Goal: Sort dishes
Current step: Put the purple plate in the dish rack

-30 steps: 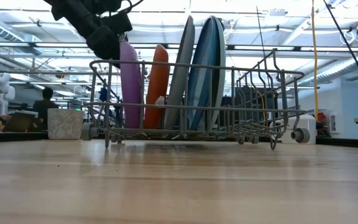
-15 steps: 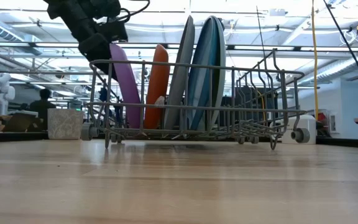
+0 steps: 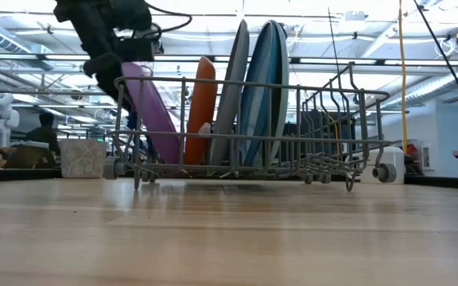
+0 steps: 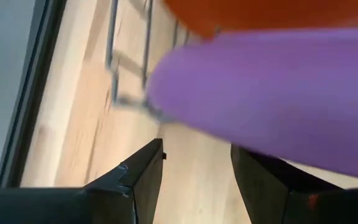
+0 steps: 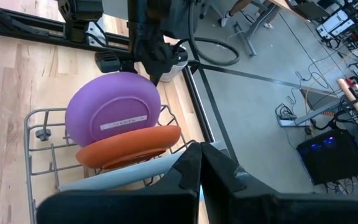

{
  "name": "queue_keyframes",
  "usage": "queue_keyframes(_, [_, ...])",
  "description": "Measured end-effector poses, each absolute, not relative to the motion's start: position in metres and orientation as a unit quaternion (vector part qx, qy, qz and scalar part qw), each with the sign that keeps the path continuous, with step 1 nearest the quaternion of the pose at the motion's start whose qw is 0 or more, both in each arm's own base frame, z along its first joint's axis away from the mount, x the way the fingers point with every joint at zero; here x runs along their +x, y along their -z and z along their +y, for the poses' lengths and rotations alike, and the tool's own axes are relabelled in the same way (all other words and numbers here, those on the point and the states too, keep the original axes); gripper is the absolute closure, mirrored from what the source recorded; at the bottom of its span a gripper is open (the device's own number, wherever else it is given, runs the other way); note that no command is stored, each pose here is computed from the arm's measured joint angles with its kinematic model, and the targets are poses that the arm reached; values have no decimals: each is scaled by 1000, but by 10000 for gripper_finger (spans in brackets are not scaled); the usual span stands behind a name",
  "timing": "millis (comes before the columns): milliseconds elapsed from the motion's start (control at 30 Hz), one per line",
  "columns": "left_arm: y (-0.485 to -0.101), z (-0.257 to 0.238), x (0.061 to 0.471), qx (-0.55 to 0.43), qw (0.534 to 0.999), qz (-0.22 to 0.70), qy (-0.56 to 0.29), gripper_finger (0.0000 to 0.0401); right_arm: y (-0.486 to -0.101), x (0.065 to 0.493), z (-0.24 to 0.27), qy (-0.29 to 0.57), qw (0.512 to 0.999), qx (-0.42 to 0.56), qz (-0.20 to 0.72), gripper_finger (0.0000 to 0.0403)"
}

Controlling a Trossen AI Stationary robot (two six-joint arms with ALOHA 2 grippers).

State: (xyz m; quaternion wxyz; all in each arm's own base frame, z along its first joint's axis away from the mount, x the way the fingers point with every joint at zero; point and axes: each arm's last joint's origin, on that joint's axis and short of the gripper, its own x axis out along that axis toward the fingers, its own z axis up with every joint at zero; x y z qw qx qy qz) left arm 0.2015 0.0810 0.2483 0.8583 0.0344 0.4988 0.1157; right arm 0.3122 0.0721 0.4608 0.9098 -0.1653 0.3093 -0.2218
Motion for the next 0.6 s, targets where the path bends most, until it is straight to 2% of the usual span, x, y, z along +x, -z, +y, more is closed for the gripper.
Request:
queue_keyframes(167, [-247,82,198,36,844,515,-147,211,-461,312,72,222,910,-165,309,403])
queue_keyframes(600, [-273,75,192,18,839,527,-135,211,-460,312,71,222,907,-168,315,403])
